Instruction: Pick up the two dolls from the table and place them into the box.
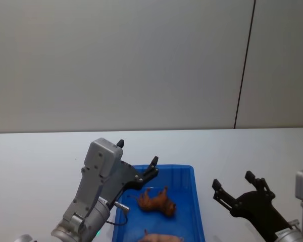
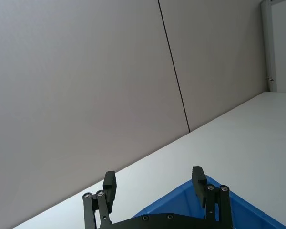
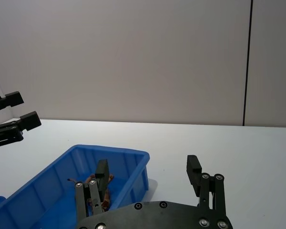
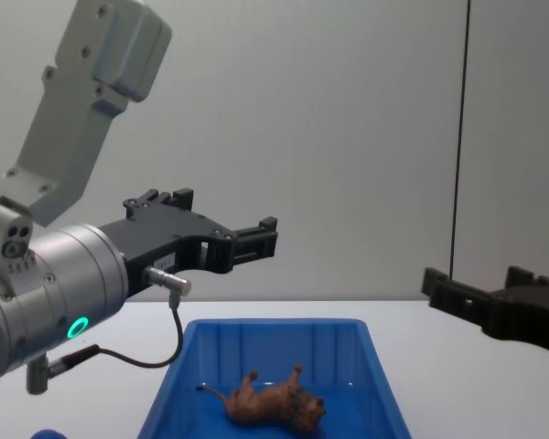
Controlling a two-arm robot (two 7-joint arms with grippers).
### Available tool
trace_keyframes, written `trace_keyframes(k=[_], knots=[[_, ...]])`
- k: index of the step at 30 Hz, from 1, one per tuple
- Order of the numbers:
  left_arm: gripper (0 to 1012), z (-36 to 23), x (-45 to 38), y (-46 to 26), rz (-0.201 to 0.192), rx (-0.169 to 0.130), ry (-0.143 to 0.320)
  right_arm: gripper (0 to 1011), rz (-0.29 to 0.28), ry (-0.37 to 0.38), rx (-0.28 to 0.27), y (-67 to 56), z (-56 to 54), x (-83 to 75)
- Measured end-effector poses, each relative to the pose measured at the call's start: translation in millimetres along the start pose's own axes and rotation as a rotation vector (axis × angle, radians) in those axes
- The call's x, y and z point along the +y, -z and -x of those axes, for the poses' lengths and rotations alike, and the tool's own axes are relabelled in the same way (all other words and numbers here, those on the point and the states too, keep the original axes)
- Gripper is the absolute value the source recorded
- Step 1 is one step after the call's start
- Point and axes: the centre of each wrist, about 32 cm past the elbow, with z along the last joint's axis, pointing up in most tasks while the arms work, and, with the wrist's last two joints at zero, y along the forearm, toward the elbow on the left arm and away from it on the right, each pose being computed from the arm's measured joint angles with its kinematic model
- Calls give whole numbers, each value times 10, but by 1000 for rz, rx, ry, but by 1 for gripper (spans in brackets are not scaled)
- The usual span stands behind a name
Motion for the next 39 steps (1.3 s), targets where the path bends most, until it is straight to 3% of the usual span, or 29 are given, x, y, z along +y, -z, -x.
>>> trace_keyframes(k=[11, 21, 30, 39], knots=[[1001, 2, 5, 6, -2, 1, 0, 1001, -7, 34, 9, -1, -18, -104], [1001, -11, 82, 19, -17, 18, -45, 1001, -9, 47, 12, -1, -24, -140], [1001, -61, 235, 23, -81, 41, -105, 1001, -10, 52, 14, -2, -25, -156], [1001, -152, 410, 8, -176, 55, -141, 1001, -11, 55, 15, -1, -27, -164]])
